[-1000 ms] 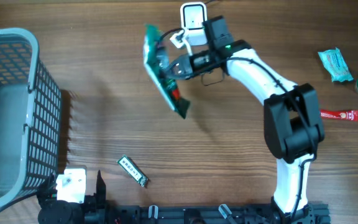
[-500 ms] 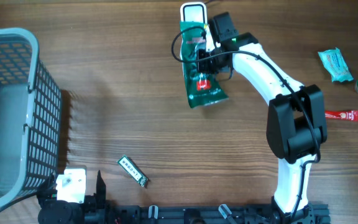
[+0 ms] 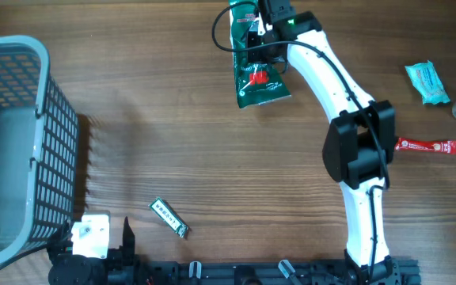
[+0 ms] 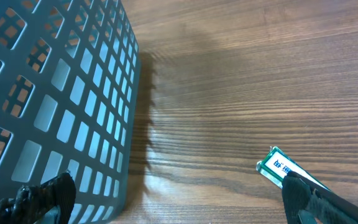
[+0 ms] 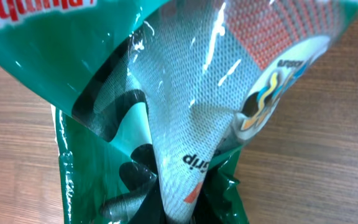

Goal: Scan the item barcode
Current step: 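Rotate the gloves pack and hold its barcode at the scanner, then carry the gloves pack to the right table edge and release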

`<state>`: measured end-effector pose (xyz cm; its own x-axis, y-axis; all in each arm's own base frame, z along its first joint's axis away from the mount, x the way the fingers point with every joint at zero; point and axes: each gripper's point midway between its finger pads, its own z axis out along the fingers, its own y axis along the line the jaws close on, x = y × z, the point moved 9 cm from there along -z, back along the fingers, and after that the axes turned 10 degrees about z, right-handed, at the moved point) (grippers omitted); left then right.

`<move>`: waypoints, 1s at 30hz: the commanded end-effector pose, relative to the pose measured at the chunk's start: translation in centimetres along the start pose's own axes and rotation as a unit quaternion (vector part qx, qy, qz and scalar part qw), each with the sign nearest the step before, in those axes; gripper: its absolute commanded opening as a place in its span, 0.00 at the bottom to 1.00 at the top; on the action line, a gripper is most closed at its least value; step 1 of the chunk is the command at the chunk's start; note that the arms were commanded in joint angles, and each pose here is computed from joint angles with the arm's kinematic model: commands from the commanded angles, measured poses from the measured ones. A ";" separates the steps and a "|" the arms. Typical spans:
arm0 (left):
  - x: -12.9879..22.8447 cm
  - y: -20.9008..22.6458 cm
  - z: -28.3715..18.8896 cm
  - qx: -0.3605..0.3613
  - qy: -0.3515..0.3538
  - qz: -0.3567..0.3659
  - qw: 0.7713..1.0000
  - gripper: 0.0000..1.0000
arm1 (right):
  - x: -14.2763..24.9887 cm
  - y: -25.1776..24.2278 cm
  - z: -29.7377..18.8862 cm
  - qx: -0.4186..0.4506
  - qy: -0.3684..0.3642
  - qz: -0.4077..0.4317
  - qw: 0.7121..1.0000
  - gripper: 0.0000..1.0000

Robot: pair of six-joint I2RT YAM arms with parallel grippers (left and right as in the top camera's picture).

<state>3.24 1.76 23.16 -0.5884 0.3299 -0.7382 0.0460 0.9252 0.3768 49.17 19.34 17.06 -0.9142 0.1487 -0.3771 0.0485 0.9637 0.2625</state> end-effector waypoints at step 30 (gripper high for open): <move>0.0 0.1 -0.1 -0.005 -0.004 0.004 1.000 1.00 | -1.2 -13.7 -9.0 0.256 0.115 0.032 0.959 0.05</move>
<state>3.24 1.76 23.16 -0.5884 0.3299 -0.7382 0.0460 0.9252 0.3768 45.53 8.50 20.82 -0.9814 0.1739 -0.0815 0.1801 0.9807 -0.0759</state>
